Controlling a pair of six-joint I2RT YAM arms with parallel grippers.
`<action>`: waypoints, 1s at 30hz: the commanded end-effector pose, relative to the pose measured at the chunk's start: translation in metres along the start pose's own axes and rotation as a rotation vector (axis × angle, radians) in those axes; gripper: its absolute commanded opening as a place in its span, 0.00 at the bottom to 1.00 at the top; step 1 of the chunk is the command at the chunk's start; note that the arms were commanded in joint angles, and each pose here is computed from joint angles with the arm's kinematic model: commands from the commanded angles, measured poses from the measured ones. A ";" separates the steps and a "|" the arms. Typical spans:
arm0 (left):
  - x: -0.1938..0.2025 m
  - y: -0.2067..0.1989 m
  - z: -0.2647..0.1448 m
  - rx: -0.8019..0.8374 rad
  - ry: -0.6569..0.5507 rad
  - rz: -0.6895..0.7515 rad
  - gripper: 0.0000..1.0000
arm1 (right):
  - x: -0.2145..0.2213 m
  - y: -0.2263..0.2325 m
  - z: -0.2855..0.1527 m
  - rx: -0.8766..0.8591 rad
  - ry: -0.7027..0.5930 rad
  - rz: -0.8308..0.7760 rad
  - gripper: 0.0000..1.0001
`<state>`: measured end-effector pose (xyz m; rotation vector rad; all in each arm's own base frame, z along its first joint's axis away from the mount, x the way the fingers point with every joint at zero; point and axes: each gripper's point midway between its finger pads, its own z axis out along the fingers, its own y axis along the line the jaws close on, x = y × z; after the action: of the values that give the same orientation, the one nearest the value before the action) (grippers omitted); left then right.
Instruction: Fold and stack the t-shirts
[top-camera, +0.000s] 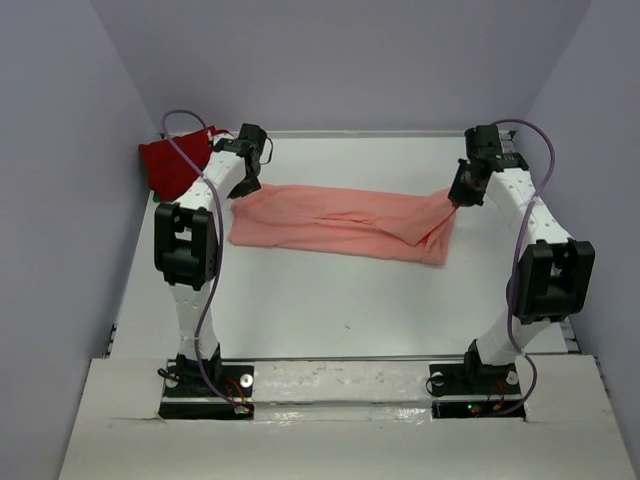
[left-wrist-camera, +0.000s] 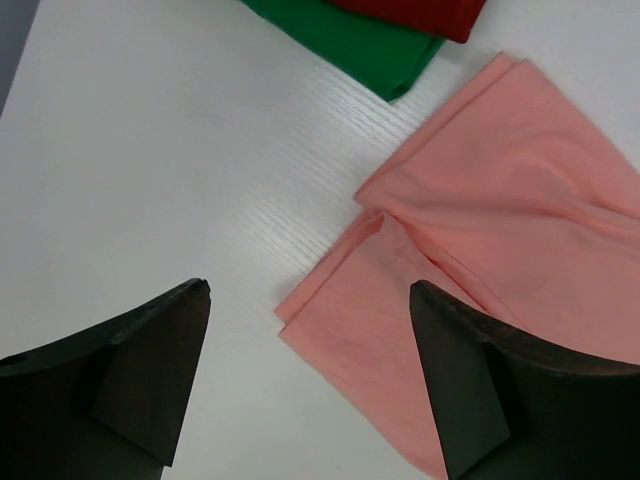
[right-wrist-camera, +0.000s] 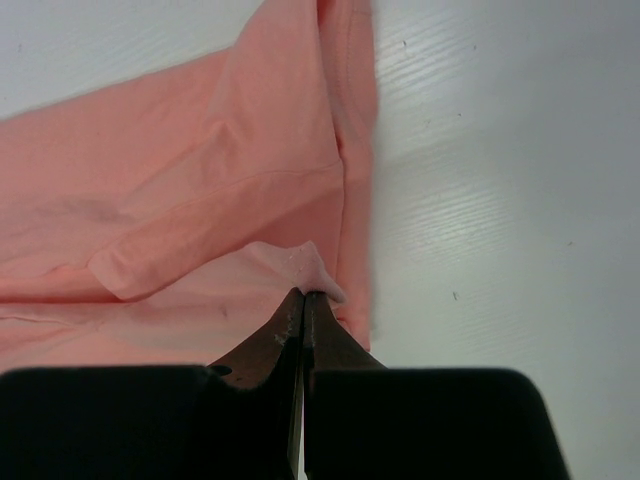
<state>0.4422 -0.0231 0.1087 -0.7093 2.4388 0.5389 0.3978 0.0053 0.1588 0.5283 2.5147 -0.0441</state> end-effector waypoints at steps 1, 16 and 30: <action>-0.026 0.013 -0.058 0.013 -0.152 -0.026 0.93 | -0.032 0.017 -0.007 -0.056 -0.098 -0.021 0.00; 0.009 -0.013 -0.086 0.147 -0.142 0.047 0.93 | -0.053 0.048 0.040 -0.096 -0.031 -0.115 0.00; 0.012 -0.008 -0.092 0.170 -0.142 0.072 0.93 | -0.041 0.046 0.076 -0.002 0.024 -0.119 0.03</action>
<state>0.4098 -0.0815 0.1522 -0.5074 2.3830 0.4221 0.4785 0.0216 0.1152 0.3832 2.5885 -0.0495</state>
